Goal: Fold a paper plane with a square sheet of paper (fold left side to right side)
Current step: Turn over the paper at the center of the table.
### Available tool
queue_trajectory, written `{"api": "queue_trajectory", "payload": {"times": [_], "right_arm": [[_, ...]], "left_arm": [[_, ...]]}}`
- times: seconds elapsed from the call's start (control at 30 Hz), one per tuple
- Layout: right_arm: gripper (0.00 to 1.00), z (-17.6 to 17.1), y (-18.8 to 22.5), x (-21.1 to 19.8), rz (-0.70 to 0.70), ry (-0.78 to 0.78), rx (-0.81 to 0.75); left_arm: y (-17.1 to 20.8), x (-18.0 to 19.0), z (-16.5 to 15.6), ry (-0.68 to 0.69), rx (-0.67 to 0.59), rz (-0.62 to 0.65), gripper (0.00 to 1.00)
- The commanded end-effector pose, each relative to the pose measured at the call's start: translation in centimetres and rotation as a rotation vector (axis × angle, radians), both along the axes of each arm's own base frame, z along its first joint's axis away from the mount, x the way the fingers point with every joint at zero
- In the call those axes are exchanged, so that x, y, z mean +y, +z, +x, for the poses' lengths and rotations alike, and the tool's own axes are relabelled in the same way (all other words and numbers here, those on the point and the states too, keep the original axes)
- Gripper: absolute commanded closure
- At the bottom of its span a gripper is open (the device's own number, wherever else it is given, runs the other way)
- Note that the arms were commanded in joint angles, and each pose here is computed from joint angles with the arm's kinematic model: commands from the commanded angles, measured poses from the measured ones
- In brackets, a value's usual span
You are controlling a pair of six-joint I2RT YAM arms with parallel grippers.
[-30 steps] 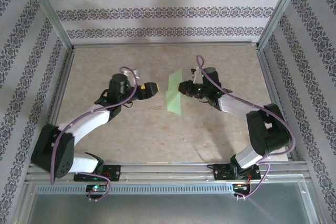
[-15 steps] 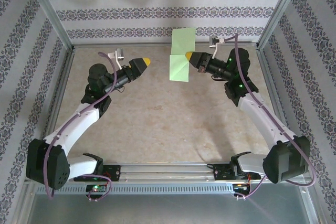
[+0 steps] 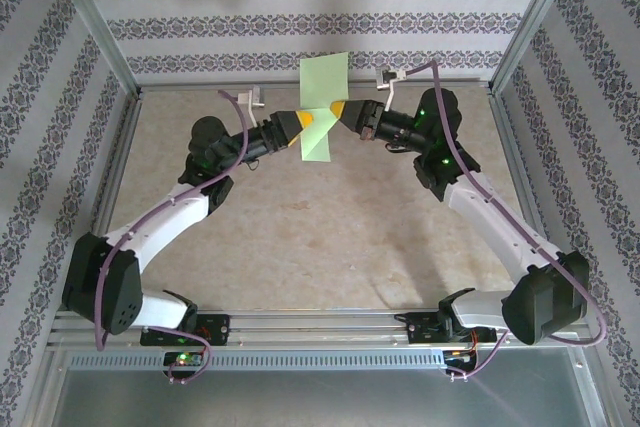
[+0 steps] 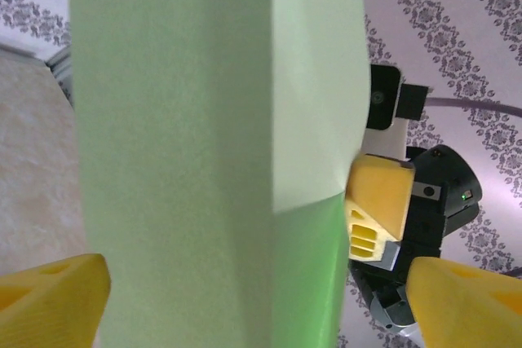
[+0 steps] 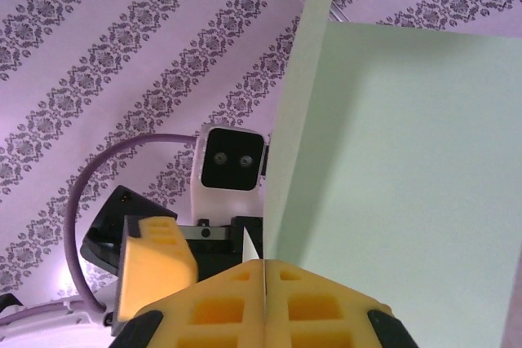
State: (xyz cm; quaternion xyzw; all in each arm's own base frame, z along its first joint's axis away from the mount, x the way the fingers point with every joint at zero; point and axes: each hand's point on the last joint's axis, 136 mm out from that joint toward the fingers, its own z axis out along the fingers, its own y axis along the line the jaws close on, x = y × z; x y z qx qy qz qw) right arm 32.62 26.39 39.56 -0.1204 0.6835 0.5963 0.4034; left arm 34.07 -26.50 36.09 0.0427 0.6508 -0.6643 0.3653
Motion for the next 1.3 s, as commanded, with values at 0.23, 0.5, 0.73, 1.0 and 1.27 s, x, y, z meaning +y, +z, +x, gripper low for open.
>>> {"api": "queue_trajectory", "payload": {"times": [0.23, 0.5, 0.73, 1.0, 1.27], "right_arm": [[0.96, 0.5, 0.2, 0.4, 0.009, -0.003, -0.009], [0.78, 1.0, -0.5, -0.8, 0.004, -0.048, 0.012], [0.62, 2.2, -2.3, -4.7, -0.054, -0.183, 0.045], [0.6, 2.2, -8.6, -12.5, -0.446, -0.517, 0.133], [0.27, 0.6, -11.7, -20.7, -0.749, -0.826, 0.171]], "left_arm": [[3.7, -0.8, -1.7, -0.069, -0.129, -0.048, 0.49], [3.0, -0.4, -1.4, -0.022, -0.12, 0.004, 0.85], [1.4, -0.1, -1.0, 0.022, -0.09, 0.124, 0.99], [-7.0, 3.2, -1.1, 0.147, 0.051, 0.703, 1.0], [-13.8, 9.2, -2.3, 0.252, 0.151, 1.578, 1.0]]}}
